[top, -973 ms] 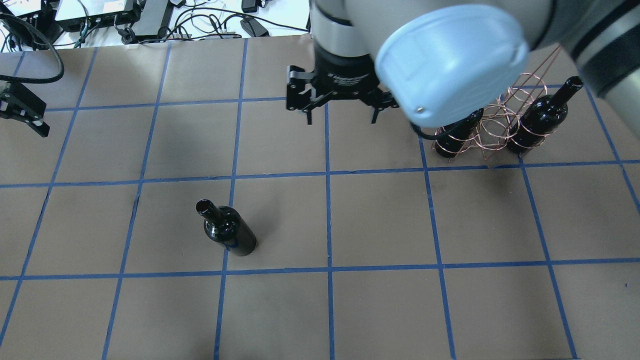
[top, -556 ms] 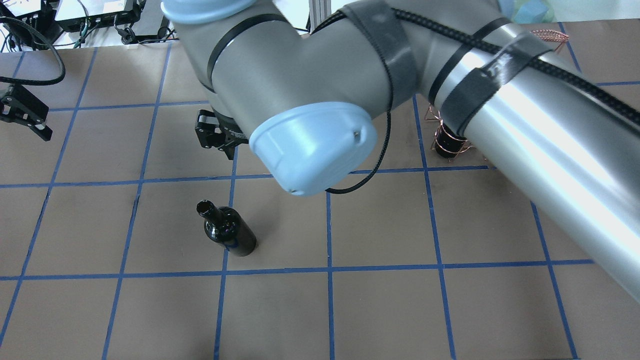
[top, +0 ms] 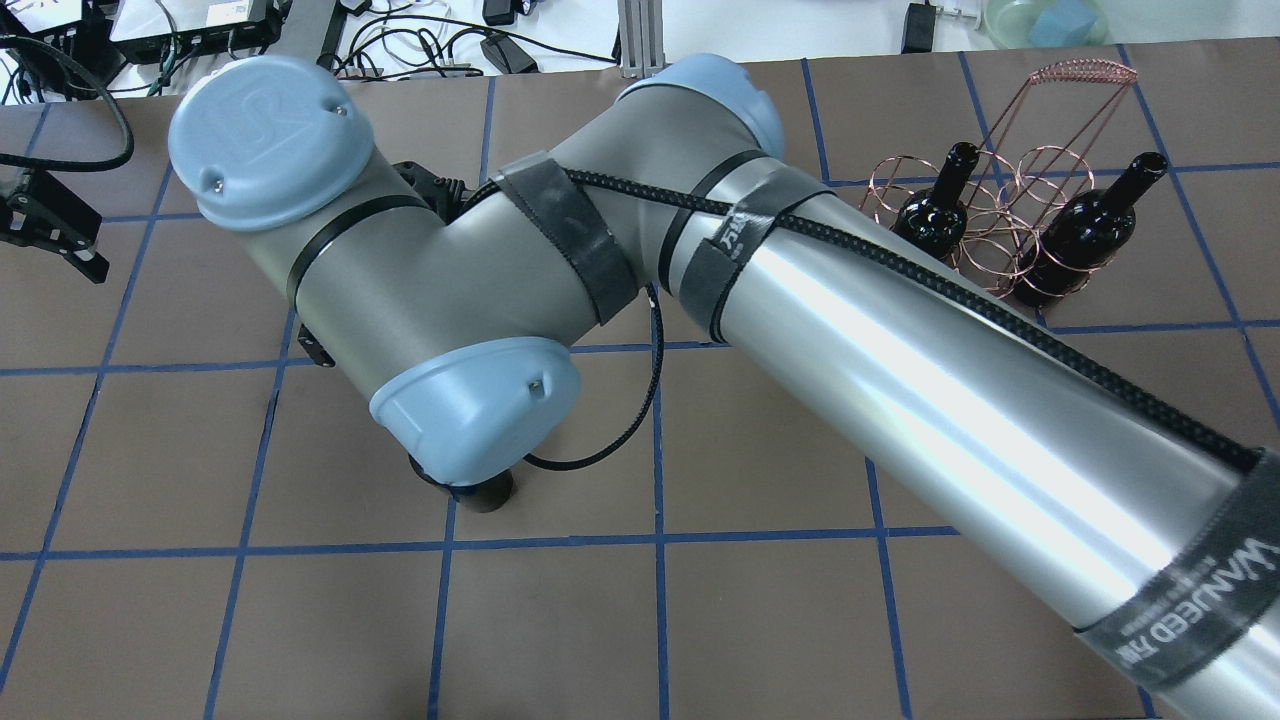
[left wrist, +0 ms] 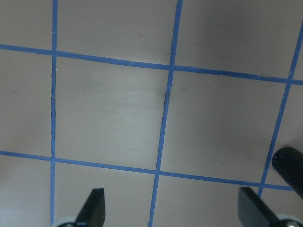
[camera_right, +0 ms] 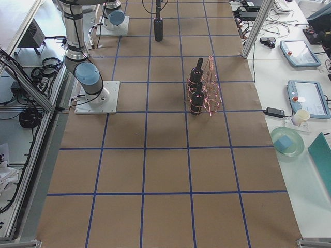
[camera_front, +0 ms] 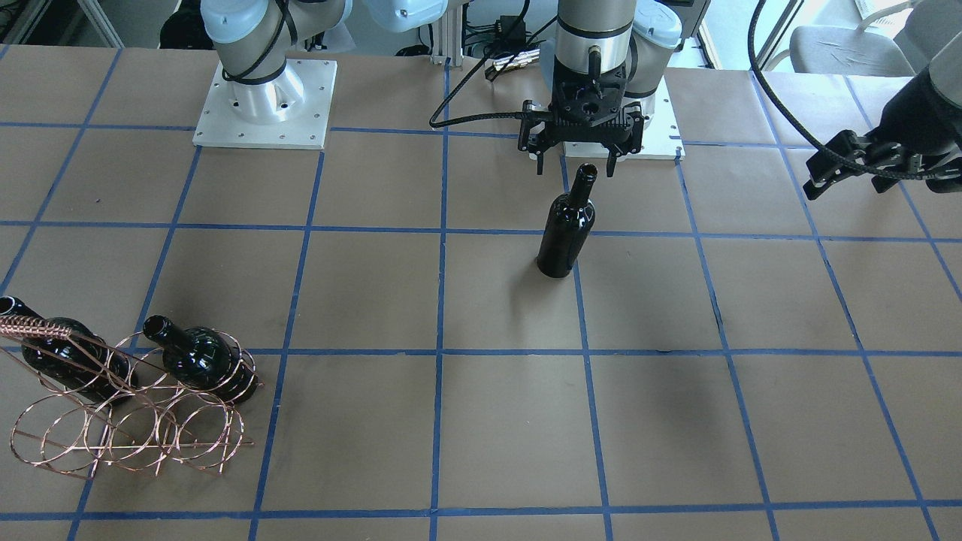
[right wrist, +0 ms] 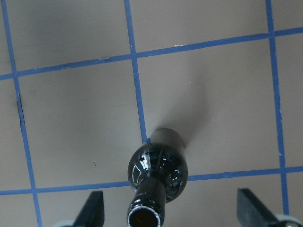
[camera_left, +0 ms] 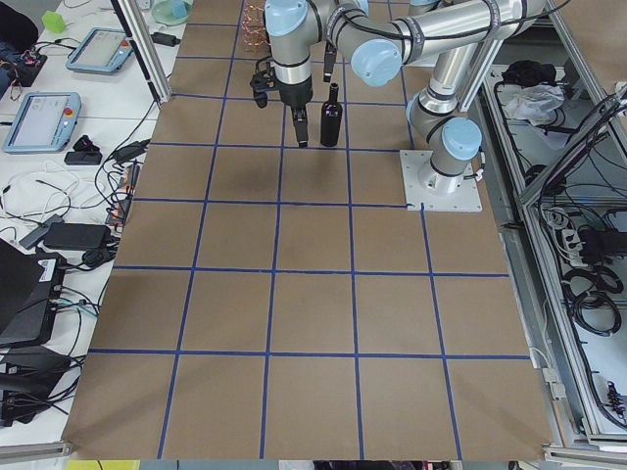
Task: Place wine into wine basket
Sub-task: 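Lower the right gripper over the bottle and grasp its neck, then lift the bottle with the right gripper and carry it to the copper rack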
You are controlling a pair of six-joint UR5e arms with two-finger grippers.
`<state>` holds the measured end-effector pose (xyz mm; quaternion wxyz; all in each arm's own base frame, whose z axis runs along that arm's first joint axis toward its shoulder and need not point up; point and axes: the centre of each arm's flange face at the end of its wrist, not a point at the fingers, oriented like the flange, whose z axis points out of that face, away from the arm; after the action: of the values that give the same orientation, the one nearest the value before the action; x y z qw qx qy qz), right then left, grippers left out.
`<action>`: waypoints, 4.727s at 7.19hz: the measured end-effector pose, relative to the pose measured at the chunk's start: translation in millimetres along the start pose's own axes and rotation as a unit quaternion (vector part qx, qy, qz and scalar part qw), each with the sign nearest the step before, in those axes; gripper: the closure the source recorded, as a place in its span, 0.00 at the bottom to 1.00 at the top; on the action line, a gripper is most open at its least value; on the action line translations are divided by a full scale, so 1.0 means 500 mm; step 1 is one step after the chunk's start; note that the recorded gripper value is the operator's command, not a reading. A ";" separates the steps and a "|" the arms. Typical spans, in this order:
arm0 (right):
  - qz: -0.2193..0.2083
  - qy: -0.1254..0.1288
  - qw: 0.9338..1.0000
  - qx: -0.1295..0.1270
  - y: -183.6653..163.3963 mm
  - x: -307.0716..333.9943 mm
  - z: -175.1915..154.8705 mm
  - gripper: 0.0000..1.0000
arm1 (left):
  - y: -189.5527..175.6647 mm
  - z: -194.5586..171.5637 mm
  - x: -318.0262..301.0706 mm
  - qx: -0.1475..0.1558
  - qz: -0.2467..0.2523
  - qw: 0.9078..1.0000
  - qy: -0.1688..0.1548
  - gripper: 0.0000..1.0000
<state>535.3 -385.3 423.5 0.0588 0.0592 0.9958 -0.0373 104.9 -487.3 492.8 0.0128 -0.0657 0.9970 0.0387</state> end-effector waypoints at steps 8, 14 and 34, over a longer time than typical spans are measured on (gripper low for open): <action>-0.022 0.024 0.999 -0.016 0.043 -0.034 0.109 0.32 | 0.011 -0.005 0.036 -0.006 0.012 1.000 0.001 0.00; -0.024 0.019 0.999 -0.015 0.043 -0.035 0.106 0.77 | 0.012 0.001 0.062 -0.015 0.027 1.000 0.001 0.00; -0.187 0.082 0.978 -0.030 -0.386 0.974 -0.385 1.00 | 0.052 0.005 0.393 0.004 0.036 0.999 0.006 0.00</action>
<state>9.7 -505.6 568.0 -0.0291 -0.1274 0.9913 -0.0127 -93.4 -487.2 486.3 0.0058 -0.0302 0.9989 0.0349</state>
